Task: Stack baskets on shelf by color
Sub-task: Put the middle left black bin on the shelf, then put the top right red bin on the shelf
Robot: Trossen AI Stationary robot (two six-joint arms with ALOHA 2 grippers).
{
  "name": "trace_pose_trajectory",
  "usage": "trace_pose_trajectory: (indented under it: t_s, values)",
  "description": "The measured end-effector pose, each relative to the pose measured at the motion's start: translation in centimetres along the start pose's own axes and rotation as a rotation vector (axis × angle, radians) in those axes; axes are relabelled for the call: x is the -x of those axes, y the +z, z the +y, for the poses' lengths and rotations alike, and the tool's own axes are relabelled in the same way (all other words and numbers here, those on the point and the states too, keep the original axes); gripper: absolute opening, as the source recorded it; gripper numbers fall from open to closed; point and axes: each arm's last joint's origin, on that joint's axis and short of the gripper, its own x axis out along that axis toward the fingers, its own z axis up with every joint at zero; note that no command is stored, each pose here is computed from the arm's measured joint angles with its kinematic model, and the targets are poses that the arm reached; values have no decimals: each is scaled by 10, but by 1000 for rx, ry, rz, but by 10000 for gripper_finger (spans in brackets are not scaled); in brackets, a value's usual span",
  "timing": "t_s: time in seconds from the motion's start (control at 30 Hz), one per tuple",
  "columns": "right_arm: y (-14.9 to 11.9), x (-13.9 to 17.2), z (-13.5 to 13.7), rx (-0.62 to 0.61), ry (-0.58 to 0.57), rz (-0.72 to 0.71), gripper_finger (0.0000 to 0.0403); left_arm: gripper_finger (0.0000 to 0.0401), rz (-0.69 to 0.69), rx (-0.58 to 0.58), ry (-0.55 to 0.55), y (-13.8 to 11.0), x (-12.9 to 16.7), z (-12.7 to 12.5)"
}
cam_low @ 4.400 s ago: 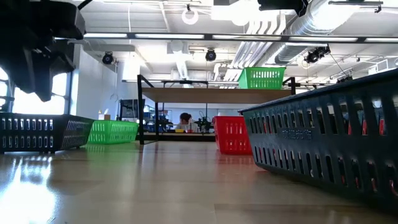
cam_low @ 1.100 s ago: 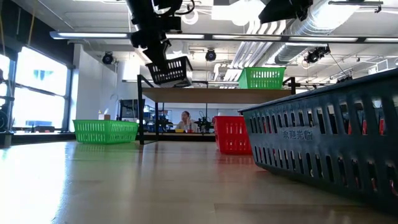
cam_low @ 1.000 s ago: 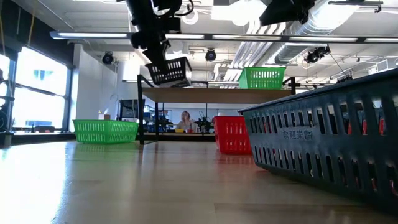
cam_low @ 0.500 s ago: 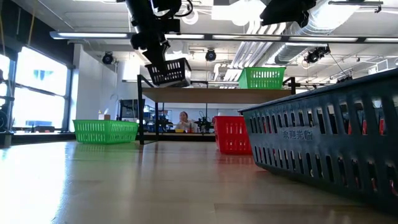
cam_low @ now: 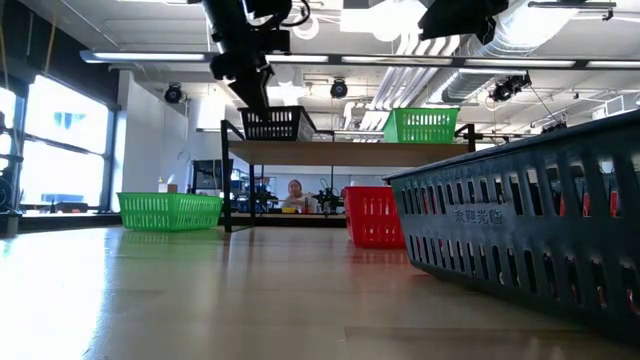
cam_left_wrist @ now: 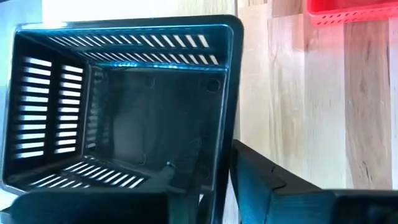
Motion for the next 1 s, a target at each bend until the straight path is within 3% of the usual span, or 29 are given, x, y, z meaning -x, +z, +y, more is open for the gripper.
trace_pose_trajectory:
  t_s: [0.13,0.3,0.5,0.67,1.0]
  values:
    - [0,0,1,1,29,8,101,91,-2,44,0,0,0,0]
    - [-5,0,4,0,149,77,101,109,-9,81,-3,2,2,-3]
    - [-22,4,4,-83,269,306,101,120,-36,68,-4,4,11,-10]
    - [-36,10,3,-163,314,507,101,122,-63,132,-1,3,20,-12]
    - [-65,28,24,-67,340,798,101,122,-105,314,3,0,36,-11]
